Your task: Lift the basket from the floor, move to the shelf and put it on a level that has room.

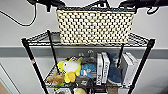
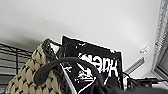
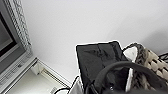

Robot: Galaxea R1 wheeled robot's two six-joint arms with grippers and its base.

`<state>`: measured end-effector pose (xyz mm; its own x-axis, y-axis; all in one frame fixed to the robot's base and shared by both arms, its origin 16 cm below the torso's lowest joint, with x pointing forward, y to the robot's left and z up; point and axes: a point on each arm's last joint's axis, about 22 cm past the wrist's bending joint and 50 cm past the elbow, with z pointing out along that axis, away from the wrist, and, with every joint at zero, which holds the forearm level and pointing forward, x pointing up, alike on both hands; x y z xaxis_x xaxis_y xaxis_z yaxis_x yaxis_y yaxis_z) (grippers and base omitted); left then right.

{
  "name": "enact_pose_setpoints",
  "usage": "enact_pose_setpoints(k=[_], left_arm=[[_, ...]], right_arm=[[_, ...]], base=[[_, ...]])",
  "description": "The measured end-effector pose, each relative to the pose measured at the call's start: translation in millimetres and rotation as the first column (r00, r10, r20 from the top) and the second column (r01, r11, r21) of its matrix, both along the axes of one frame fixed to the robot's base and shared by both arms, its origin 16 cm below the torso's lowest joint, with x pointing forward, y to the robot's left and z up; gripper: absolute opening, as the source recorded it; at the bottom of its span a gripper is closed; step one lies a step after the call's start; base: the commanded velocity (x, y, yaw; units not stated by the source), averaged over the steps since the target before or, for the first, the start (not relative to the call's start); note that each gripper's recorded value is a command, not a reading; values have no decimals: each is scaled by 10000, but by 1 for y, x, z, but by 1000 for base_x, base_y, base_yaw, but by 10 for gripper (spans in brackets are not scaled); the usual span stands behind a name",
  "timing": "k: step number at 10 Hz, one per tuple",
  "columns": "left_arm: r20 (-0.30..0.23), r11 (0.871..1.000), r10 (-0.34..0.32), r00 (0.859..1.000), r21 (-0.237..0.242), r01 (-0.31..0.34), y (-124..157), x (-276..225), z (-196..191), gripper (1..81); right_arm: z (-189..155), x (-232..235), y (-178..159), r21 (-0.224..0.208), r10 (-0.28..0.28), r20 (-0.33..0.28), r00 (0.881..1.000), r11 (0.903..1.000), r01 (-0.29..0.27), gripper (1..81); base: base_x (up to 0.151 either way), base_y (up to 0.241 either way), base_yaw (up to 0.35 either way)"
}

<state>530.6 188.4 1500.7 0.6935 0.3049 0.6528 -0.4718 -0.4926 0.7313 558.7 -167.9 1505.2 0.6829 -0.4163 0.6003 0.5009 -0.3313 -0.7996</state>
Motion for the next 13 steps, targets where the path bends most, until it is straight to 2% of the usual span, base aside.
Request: enact_pose_setpoints(k=[3, 6, 9, 13], left_arm=[[-121, 9991, 400, 9991, 105, -399, 8, 36, -5, 10], [-149, 9961, 832, 9964, 294, -827, 25, 62, -2, 10], [-160, 9916, 1273, 9917, 235, -1269, 41, 90, -13, 10], [-122, 9902, 1394, 9902, 56, -1393, 38, 106, -24, 10]], right_arm=[[1, 29, -10, -318, -453, 287, 9986, 9984, 462, 10], [-16, 62, -22, -373, -941, 348, 9950, 9947, 954, 10], [-26, 80, -15, -240, -1105, 439, 9929, 9935, 1116, 10], [-36, 96, -25, 45, -1469, 294, 9887, 9891, 1469, 10]], base=[[0, 0, 0], [0, 0, 0], [0, 0, 0], [0, 0, 0]])
